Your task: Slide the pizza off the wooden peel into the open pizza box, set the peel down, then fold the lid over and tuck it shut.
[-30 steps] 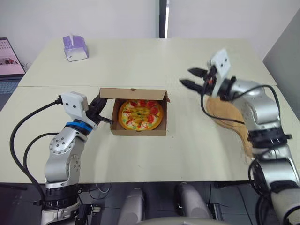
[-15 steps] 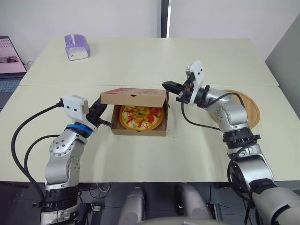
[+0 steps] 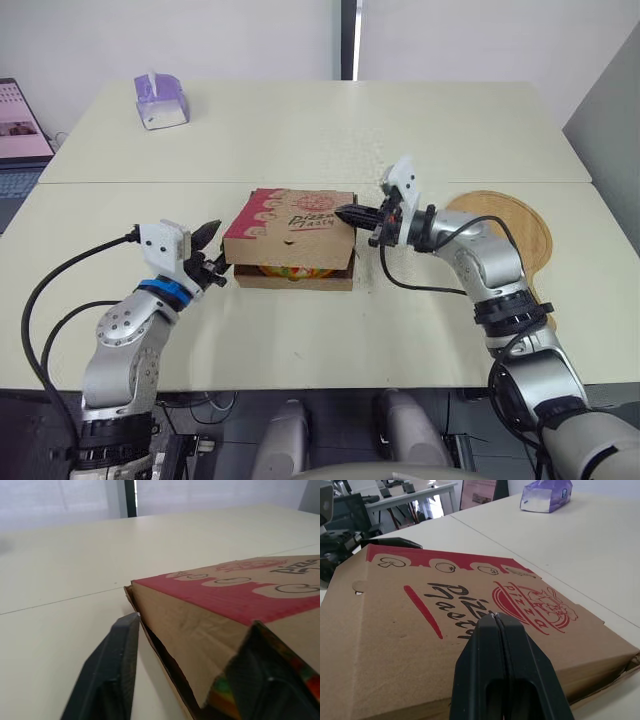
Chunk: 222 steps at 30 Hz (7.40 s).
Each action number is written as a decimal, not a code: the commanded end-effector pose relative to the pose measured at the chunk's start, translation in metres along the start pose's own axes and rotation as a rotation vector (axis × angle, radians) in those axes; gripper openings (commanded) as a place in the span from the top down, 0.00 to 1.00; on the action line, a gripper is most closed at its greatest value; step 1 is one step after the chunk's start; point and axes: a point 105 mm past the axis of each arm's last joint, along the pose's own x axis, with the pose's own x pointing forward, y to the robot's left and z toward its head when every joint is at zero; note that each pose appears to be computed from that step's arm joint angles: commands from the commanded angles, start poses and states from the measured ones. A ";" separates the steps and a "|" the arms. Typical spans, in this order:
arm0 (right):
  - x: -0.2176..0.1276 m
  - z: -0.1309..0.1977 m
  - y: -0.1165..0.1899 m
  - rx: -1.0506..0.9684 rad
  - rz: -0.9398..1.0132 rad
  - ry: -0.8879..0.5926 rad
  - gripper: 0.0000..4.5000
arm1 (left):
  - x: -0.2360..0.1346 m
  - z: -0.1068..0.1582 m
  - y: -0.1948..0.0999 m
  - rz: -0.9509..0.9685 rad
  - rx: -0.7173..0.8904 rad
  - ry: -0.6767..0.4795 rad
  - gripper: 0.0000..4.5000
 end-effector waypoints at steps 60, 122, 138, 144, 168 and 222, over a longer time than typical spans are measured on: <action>-0.032 0.009 0.053 -0.555 0.170 0.112 0.01 | 0.043 0.035 0.019 -0.495 0.067 0.245 1.00; -0.016 -0.020 0.040 -0.353 0.115 0.120 0.99 | 0.052 0.008 0.005 -0.553 0.148 0.306 1.00; -0.049 -0.015 -0.004 -0.462 -0.014 0.208 0.99 | 0.052 0.008 0.004 -0.556 0.153 0.306 1.00; -0.031 0.009 0.017 -0.315 0.024 0.039 0.99 | 0.053 0.011 0.003 -0.556 0.147 0.292 1.00; -0.014 -0.009 0.038 -0.304 0.071 0.081 0.99 | 0.012 0.011 0.037 -0.491 0.213 0.389 1.00; -0.006 -0.034 0.040 -0.386 0.076 0.214 0.99 | 0.019 -0.018 0.006 -0.638 0.322 0.447 1.00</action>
